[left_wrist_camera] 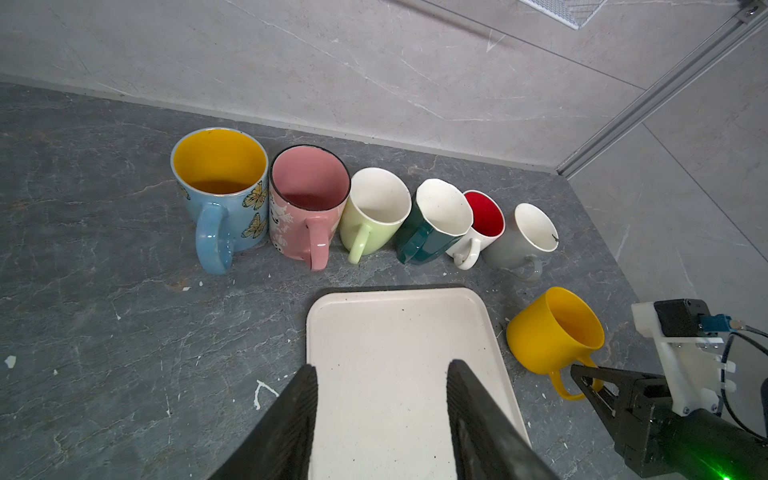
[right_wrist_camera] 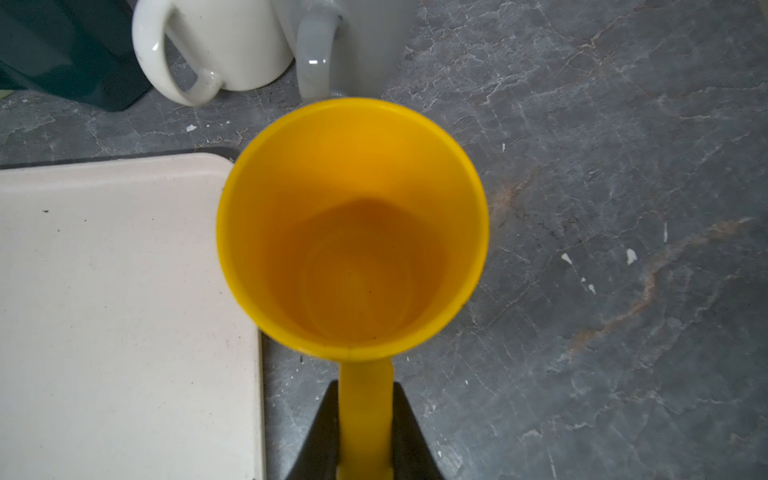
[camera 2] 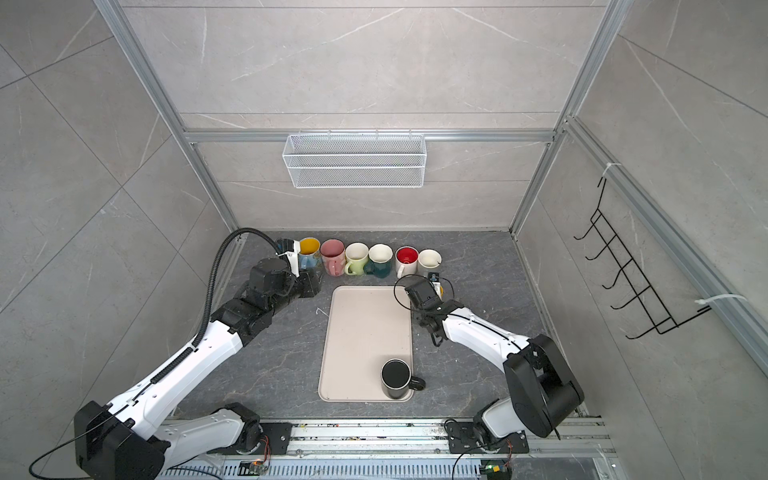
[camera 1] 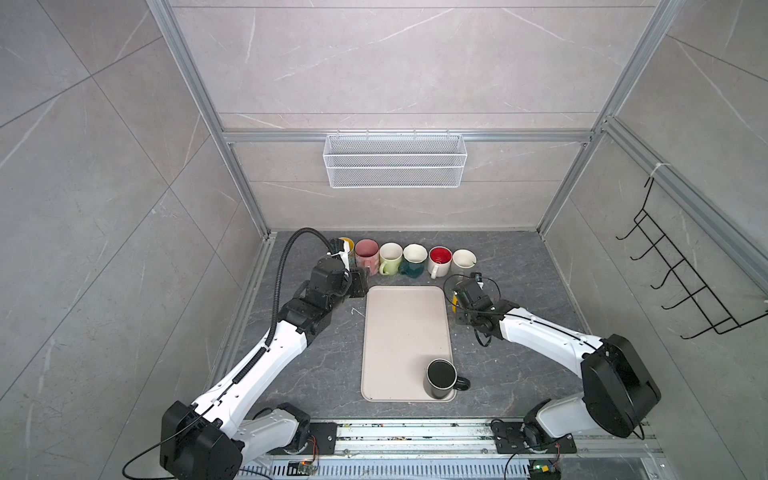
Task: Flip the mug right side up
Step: 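Lower the yellow mug upright beside the grey mug and open the right gripper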
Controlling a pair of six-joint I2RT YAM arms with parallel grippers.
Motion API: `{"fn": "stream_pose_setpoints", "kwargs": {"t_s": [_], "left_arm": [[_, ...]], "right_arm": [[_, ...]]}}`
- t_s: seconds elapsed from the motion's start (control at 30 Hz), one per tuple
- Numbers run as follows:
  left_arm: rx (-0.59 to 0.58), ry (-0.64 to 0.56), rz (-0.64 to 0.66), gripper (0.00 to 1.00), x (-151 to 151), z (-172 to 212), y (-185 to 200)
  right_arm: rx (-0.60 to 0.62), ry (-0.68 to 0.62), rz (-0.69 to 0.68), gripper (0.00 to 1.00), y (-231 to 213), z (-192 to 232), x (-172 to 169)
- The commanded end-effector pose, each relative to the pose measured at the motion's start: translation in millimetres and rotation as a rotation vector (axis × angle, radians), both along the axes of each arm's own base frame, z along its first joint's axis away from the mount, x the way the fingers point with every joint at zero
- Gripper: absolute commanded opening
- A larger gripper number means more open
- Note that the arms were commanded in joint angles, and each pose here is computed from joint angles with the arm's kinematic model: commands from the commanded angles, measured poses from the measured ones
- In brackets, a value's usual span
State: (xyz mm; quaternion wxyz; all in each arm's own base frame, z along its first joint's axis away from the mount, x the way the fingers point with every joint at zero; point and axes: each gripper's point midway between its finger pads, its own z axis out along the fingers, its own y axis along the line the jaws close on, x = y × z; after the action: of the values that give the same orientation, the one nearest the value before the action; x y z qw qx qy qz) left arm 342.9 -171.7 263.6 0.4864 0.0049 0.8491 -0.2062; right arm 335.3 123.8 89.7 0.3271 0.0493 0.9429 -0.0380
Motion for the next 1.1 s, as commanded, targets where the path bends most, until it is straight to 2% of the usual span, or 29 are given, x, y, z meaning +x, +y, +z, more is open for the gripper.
{"fn": "stream_pose_setpoints", "kwargs": {"t_s": [0.0,0.33,0.53,0.77,0.9,1.07], "left_arm": [[-0.027,-0.056,0.031,0.53,0.3,17.3,7.2],[-0.028,-0.071,0.043,0.53,-1.7,18.4,11.1],[-0.026,-0.075,0.044,0.53,-2.8,19.5,12.1],[-0.027,-0.076,0.046,0.53,-3.0,19.9,12.5],[-0.023,-0.079,0.045,0.53,-3.0,20.6,12.5],[-0.011,-0.079,0.048,0.54,-3.0,23.7,14.0]], "right_arm": [[-0.011,0.023,-0.030,0.20,-6.7,-11.8,-3.7],[-0.008,0.045,-0.033,0.24,-6.9,-16.3,-6.8],[-0.004,0.041,-0.034,0.39,-6.7,-14.5,-7.2],[0.010,0.018,-0.035,0.46,-7.7,-0.7,-8.0],[0.041,-0.003,-0.033,0.57,-6.8,16.2,-11.6],[0.086,-0.022,-0.008,0.61,4.0,41.3,-17.8]]}}
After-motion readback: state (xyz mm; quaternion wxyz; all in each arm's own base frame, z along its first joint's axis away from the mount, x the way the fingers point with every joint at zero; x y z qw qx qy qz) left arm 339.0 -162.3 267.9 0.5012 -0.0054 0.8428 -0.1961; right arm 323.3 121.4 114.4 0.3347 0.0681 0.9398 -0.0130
